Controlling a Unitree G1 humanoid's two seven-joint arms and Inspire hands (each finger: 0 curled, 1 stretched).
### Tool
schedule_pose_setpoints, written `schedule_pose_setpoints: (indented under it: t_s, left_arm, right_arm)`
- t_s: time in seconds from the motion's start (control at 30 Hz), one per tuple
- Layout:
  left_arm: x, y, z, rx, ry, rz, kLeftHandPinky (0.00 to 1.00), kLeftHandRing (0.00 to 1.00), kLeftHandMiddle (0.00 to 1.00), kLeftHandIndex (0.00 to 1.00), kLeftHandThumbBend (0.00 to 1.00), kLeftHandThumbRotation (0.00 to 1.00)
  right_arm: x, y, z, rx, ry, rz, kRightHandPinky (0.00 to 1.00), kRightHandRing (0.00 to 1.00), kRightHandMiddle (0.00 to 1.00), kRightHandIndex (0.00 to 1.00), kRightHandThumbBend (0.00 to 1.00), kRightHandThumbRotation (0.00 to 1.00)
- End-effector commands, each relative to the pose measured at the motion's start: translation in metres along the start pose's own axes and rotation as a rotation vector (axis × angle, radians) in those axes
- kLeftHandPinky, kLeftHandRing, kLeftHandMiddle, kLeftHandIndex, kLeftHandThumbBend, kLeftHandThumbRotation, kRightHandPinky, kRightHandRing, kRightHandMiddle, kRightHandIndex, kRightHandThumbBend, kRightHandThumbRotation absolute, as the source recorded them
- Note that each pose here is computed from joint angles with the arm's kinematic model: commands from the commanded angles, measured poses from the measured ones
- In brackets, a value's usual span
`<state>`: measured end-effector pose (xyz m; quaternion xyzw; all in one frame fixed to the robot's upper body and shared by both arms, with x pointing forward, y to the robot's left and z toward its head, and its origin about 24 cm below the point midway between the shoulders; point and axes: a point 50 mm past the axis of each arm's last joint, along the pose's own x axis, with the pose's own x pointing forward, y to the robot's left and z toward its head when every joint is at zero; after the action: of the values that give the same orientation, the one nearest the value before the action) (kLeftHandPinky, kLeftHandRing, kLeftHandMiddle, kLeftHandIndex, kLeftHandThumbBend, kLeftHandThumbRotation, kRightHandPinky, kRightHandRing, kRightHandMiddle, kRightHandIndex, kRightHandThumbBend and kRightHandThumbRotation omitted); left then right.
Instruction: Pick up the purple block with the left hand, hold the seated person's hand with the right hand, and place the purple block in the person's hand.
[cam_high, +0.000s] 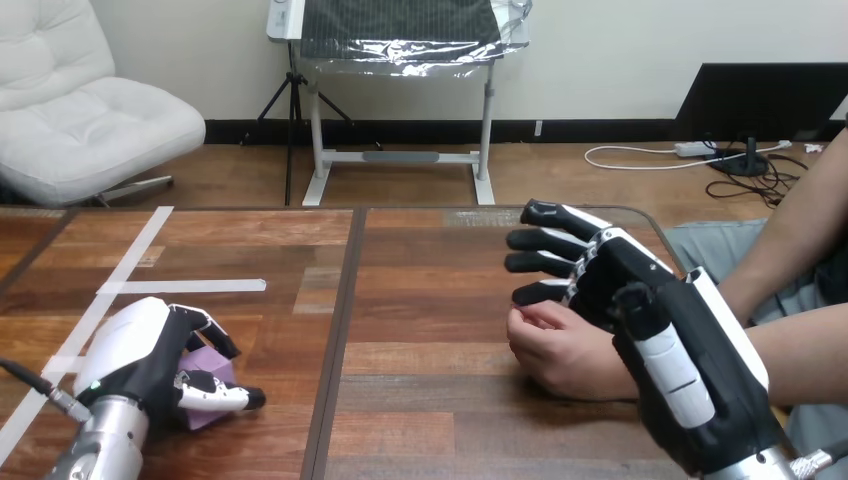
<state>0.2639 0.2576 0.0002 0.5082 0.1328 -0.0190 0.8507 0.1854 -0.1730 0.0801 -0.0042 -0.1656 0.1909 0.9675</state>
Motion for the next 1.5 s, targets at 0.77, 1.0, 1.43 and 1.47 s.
schedule_pose_setpoints:
  t_s: [0.77,1.0,1.43,1.47]
  left_arm:
    - [-0.023,0.050,0.054,-0.128,-0.283,0.212,0.32,0.38,0.46,0.47,0.67,0.00]
    - [-0.027,0.054,0.059,-0.152,-0.303,0.224,0.32,0.37,0.45,0.47,0.67,0.00]
    - [-0.035,0.059,0.067,-0.183,-0.345,0.243,0.32,0.36,0.45,0.46,0.66,0.00]
    - [-0.036,0.059,0.068,-0.188,-0.351,0.247,0.32,0.36,0.45,0.46,0.66,0.00]
  right_arm:
    - [0.020,-0.023,0.006,-0.100,-0.062,-0.012,0.68,0.77,0.78,0.82,0.77,0.84]
    - [0.022,-0.025,0.006,-0.171,-0.054,-0.015,0.68,0.76,0.78,0.82,0.77,0.86]
    - [0.027,-0.037,0.006,-0.309,-0.037,-0.007,0.73,0.78,0.80,0.83,0.75,0.87]
    - [0.028,-0.039,0.006,-0.319,-0.033,-0.005,0.73,0.78,0.80,0.83,0.75,0.87]
